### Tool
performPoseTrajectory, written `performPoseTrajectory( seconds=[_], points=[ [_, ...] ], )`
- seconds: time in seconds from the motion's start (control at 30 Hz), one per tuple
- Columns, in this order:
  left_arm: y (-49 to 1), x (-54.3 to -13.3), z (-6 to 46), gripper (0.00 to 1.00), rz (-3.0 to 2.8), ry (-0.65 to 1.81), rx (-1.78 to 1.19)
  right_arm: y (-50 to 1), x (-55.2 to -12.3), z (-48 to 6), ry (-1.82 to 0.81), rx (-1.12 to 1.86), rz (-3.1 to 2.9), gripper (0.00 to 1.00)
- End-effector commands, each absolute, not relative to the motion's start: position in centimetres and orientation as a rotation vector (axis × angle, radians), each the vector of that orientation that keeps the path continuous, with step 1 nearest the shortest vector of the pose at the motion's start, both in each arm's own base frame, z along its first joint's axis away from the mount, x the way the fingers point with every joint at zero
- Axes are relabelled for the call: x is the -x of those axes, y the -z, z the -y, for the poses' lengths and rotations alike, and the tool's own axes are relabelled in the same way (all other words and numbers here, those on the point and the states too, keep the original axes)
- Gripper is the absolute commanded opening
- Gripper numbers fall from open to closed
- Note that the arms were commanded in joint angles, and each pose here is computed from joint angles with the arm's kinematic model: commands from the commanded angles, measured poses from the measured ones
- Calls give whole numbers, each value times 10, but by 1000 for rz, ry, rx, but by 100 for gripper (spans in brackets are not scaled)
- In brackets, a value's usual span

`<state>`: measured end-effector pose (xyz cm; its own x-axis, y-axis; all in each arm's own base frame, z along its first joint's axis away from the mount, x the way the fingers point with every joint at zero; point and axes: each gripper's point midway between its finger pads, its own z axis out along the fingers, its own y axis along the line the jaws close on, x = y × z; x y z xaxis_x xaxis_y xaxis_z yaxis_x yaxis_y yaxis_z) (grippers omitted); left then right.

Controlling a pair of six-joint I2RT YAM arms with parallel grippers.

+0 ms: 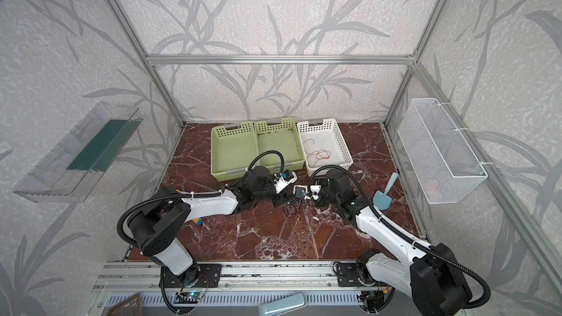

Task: Untangle and sort cables by color
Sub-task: Untie the cable from multiple cables.

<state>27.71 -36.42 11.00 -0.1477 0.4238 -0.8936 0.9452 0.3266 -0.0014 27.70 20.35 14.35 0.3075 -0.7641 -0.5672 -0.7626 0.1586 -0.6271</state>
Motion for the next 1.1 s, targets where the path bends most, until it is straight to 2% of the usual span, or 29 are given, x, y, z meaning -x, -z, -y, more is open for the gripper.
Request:
performPoseTrajectory(
  seconds=[0.0, 0.5, 0.9, 1.07],
  points=[
    [-114, -272, 379, 43, -1644, 781, -1291, -159, -281, -206, 21, 1563, -1404, 0],
    [-100, -294, 393, 34, -1671, 738, -1209, -164, -278, -208, -9, 1546, -1396, 0],
    [-100, -313, 369, 2, -1757, 569, -1096, -172, -291, -193, 76, 1410, -1479, 0],
    [-110, -300, 345, 0, -1751, 545, -1041, -169, -306, -166, 120, 1273, -1626, 0]
  ],
)
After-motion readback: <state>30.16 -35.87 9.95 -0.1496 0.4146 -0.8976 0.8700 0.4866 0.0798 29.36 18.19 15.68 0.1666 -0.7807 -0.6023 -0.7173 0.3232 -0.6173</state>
